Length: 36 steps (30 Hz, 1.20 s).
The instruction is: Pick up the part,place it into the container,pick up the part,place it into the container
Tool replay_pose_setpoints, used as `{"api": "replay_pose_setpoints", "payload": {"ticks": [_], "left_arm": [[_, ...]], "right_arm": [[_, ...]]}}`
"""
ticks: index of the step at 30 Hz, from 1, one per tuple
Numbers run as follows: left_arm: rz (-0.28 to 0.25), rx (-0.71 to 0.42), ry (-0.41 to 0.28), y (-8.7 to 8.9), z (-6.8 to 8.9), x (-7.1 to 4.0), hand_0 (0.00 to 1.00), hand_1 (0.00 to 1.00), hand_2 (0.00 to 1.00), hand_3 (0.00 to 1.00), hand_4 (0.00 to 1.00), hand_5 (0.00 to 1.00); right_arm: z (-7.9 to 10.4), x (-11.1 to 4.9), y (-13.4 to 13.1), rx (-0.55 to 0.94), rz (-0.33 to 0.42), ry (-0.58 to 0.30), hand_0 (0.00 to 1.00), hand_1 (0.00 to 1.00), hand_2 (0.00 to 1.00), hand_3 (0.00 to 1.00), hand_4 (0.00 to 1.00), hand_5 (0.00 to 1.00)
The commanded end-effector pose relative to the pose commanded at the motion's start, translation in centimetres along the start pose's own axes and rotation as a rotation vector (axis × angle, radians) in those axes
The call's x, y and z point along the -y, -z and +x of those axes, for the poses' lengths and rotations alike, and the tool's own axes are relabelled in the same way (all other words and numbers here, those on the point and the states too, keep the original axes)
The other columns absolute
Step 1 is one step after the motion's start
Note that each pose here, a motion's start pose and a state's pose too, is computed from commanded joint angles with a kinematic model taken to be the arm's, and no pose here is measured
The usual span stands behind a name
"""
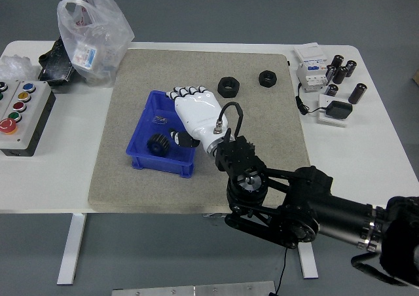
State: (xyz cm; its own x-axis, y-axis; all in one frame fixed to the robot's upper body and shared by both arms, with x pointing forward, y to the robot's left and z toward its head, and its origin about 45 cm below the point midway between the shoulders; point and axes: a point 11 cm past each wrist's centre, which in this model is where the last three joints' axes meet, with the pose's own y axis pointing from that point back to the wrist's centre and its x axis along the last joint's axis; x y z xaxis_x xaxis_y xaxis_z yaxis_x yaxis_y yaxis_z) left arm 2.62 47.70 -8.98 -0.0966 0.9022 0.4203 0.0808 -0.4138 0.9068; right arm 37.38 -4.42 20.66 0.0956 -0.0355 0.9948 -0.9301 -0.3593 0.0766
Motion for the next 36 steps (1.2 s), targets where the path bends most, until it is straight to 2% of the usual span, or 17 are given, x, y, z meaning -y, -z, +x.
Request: {"api": "replay_pose_setpoints", "payload": {"ticks": [3, 5, 9, 10, 15, 16, 17, 20, 21, 22, 26, 32, 36], "left_arm": [[-0.002, 0.001, 0.001, -0.1, 0.0, 0.0, 0.612, 0.603, 0.585, 0.620, 0.622, 0.334], [-0.004, 0.002, 0.002, -0.1, -0.1, 0.0, 0.611, 0.603, 0.585, 0.620, 0.621, 0.334], [-0.002, 0.002, 0.005, 0.0, -0.3, 0.0, 0.611, 0.603, 0.585, 0.620, 0.621, 0.334], [0.000, 0.001, 0.005, 0.1, -0.4, 0.0, 0.612, 0.603, 0.585, 0.620, 0.620, 0.333], [0.009, -0.003, 0.005, 0.6, -0.5, 0.1, 0.612, 0.603, 0.585, 0.620, 0.620, 0.333], [0.009, -0.003, 0.004, 0.6, -0.5, 0.1, 0.611, 0.603, 0.585, 0.620, 0.619, 0.332], [0.008, -0.003, 0.003, 0.6, -0.5, 0.1, 0.611, 0.603, 0.585, 0.620, 0.619, 0.332], [0.005, -0.002, 0.004, 0.5, -0.5, 0.1, 0.611, 0.603, 0.585, 0.620, 0.619, 0.332], [0.003, -0.001, 0.005, 0.5, -0.5, 0.1, 0.611, 0.603, 0.585, 0.620, 0.619, 0.332], [0.000, 0.000, 0.005, 0.4, -0.5, 0.1, 0.611, 0.603, 0.585, 0.621, 0.619, 0.332], [-0.005, 0.003, 0.006, 0.1, -0.6, 0.0, 0.611, 0.603, 0.585, 0.621, 0.619, 0.332], [-0.003, 0.006, 0.005, 0.2, -0.5, 0.0, 0.611, 0.603, 0.585, 0.621, 0.618, 0.331], [-0.001, 0.006, 0.004, 0.3, -0.5, 0.0, 0.611, 0.603, 0.585, 0.620, 0.618, 0.331]], "right_arm": [[0.4, 0.1, -0.8, 0.031, -0.022, -0.010, 0.747, 0.867, 0.890, 0.898, 0.593, 0.303], [0.6, -0.1, -1.8, 0.066, -0.045, -0.029, 0.732, 0.855, 0.884, 0.894, 0.608, 0.336], [0.8, -1.3, -5.9, 0.153, -0.152, -0.058, 0.732, 0.855, 0.884, 0.894, 0.608, 0.336], [0.7, -1.7, -7.1, 0.178, -0.184, -0.057, 0.608, 0.773, 0.839, 0.873, 0.615, 0.364], [-0.7, -4.4, -13.0, 0.327, -0.328, -0.058, 0.608, 0.773, 0.839, 0.873, 0.615, 0.364], [-1.1, -5.0, -13.9, 0.369, -0.348, -0.065, 0.501, 0.717, 0.801, 0.812, 0.610, 0.369], [-1.6, -5.6, -14.6, 0.409, -0.366, -0.069, 0.501, 0.717, 0.801, 0.812, 0.610, 0.369], [-3.4, -7.1, -14.9, 0.507, -0.392, -0.054, 0.501, 0.717, 0.801, 0.812, 0.610, 0.369], [-4.2, -7.7, -14.6, 0.541, -0.389, -0.042, 0.501, 0.717, 0.801, 0.812, 0.610, 0.369], [-5.0, -8.3, -14.2, 0.571, -0.385, -0.027, 0.443, 0.678, 0.782, 0.772, 0.606, 0.384], [-7.6, -10.0, -12.9, 0.647, -0.381, 0.044, 0.443, 0.678, 0.782, 0.772, 0.606, 0.384], [-9.2, -10.0, -12.6, 0.615, -0.389, 0.101, 0.432, 0.669, 0.771, 0.756, 0.603, 0.386], [-9.2, -9.5, -12.9, 0.549, -0.394, 0.100, 0.401, 0.645, 0.748, 0.755, 0.593, 0.389]]}}
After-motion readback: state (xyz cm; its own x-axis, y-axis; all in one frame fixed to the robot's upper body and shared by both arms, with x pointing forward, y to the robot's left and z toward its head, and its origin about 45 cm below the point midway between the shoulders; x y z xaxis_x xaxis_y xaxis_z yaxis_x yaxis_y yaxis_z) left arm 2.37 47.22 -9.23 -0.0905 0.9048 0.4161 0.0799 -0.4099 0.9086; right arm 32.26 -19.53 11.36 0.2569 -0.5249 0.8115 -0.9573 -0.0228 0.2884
